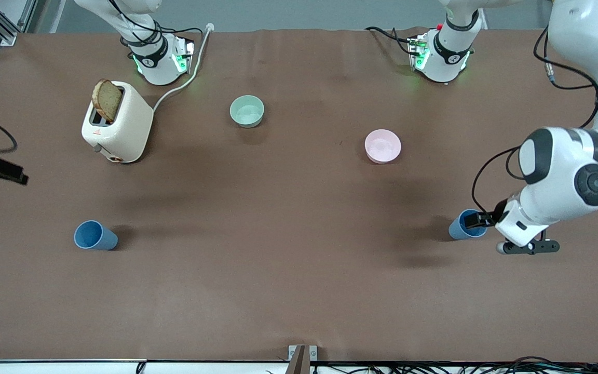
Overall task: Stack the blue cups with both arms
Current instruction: 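Reach both grippers down to grasp the two blue cups, then carry the blue cup with the left gripper toward the table middle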
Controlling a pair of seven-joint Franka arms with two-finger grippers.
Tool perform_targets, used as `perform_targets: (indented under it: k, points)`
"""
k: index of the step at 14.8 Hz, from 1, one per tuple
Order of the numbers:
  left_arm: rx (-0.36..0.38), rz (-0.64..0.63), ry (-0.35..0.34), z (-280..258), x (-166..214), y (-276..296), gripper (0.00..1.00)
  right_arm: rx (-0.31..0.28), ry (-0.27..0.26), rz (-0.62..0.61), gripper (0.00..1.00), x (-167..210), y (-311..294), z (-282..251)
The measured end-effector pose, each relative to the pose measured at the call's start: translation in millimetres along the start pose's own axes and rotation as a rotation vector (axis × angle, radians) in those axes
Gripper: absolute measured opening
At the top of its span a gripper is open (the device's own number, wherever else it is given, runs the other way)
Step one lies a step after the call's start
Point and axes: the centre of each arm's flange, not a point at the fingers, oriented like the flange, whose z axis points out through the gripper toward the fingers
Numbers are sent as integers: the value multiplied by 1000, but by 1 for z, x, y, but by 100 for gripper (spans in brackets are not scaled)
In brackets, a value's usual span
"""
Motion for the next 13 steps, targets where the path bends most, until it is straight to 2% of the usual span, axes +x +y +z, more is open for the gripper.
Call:
perform_targets:
  k: [4, 6, 7, 8, 13]
  points:
    - [-6, -9, -45, 41, 2, -18, 98, -6, -8, -9, 100, 40, 19, 95]
    - [-7, 9, -63, 51, 0, -17, 80, -9, 2, -12, 100, 50, 19, 137]
    - [-7, 10, -70, 54, -1, -18, 80, -10, 13, -15, 100, 51, 18, 156]
    - [-7, 10, -75, 57, -3, -19, 75, -12, 25, -17, 100, 50, 16, 173]
    - [-8, 12, -86, 64, -4, -18, 24, -11, 20, -18, 100, 38, 15, 219]
